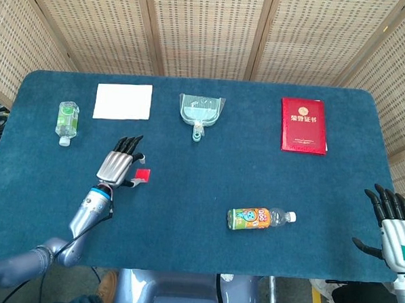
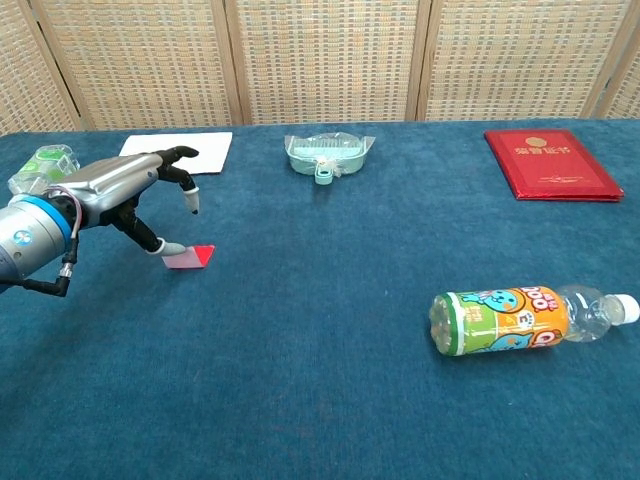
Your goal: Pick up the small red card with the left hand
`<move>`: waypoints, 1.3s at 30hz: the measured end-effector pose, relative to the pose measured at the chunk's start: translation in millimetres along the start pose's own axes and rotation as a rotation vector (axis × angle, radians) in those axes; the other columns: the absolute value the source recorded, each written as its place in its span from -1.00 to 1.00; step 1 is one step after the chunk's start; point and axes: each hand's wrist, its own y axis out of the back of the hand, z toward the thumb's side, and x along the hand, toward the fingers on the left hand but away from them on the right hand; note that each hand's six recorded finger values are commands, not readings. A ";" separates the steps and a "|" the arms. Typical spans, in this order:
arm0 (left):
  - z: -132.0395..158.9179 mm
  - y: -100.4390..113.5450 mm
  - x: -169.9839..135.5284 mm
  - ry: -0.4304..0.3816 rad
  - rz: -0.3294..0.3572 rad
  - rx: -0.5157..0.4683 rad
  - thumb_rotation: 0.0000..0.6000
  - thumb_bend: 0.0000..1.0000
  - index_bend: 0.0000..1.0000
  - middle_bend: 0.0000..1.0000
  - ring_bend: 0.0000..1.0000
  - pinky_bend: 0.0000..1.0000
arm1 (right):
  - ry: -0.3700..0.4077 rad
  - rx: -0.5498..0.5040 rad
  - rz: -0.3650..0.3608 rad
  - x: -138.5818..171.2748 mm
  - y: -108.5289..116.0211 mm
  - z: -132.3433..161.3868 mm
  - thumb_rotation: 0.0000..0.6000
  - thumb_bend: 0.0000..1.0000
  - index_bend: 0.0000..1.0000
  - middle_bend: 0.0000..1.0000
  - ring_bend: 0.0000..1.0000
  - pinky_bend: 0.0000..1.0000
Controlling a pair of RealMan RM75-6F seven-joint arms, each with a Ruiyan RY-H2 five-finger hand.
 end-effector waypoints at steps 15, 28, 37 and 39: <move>-8.1 -17.2 -27.4 0.007 -0.133 0.031 1.00 -0.49 -0.13 -1.00 -1.00 -1.00 | 0.004 0.000 0.008 0.5 -1.0 1.5 1.00 -1.00 -0.82 -1.00 -1.00 -1.00; -6.3 -21.9 -25.9 0.011 -0.141 0.016 1.00 -0.44 -0.13 -1.00 -1.00 -1.00 | 0.006 -0.001 0.013 0.3 -1.8 1.7 1.00 -1.00 -0.80 -1.00 -1.00 -1.00; -5.3 -28.8 -28.7 0.013 -0.180 0.017 1.00 -0.44 -0.13 -1.00 -1.00 -1.00 | 0.007 -0.001 0.016 0.0 -2.1 1.9 1.00 -1.00 -0.80 -1.00 -1.00 -1.00; -4.9 -30.5 -28.5 0.016 -0.183 0.019 1.00 -0.44 -0.13 -1.00 -1.00 -1.00 | 0.007 -0.002 0.015 0.2 -1.9 2.1 1.00 -1.00 -0.80 -1.00 -1.00 -1.00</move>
